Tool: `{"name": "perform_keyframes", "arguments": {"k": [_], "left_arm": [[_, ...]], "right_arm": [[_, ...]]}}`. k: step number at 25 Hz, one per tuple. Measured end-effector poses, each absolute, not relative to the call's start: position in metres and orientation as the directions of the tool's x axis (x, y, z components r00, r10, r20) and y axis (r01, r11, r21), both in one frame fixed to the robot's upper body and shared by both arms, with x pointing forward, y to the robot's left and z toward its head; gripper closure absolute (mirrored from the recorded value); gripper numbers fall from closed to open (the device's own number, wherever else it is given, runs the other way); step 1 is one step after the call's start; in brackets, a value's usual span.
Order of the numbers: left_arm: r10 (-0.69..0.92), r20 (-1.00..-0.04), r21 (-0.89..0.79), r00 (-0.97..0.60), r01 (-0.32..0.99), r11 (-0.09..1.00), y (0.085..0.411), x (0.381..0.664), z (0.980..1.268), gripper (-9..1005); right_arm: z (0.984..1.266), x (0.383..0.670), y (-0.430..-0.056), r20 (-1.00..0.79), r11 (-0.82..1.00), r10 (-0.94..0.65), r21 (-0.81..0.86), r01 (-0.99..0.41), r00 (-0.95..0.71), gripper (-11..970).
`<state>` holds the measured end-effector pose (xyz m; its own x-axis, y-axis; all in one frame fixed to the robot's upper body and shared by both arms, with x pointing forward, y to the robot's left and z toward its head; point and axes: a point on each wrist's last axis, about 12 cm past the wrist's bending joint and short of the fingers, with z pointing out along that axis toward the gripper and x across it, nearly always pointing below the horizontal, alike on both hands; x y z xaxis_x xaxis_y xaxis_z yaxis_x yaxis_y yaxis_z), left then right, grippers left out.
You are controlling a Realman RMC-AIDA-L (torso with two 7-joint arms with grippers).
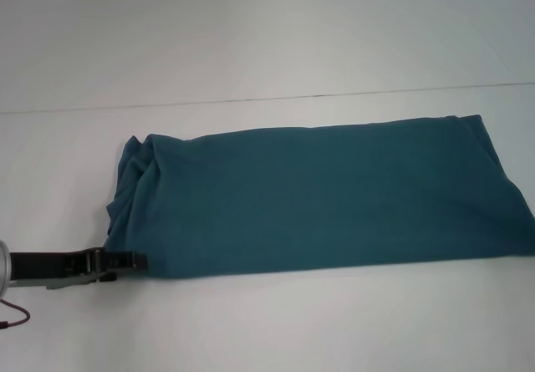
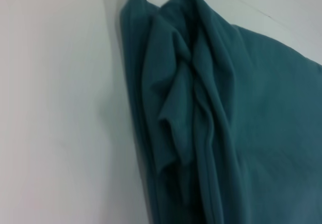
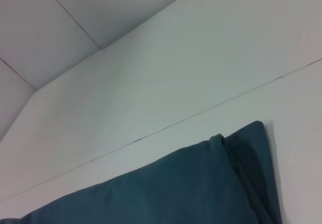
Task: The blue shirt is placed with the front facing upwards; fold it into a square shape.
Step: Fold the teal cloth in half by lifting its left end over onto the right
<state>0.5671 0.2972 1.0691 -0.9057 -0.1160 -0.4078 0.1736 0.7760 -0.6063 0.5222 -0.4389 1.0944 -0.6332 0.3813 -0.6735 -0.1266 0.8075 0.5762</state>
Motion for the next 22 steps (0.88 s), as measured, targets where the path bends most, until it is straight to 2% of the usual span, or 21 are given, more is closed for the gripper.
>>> {"name": "perform_keyframes", "arguments": {"k": [22], "left_arm": [[-0.094,-0.446,-0.589,-0.89,0.213,0.78,0.285,0.583,1.078,303]], "right_arm": [[1.095,0.523,-0.439,-0.677,0.81,0.379,0.572,-0.127,-0.63,28]]}}
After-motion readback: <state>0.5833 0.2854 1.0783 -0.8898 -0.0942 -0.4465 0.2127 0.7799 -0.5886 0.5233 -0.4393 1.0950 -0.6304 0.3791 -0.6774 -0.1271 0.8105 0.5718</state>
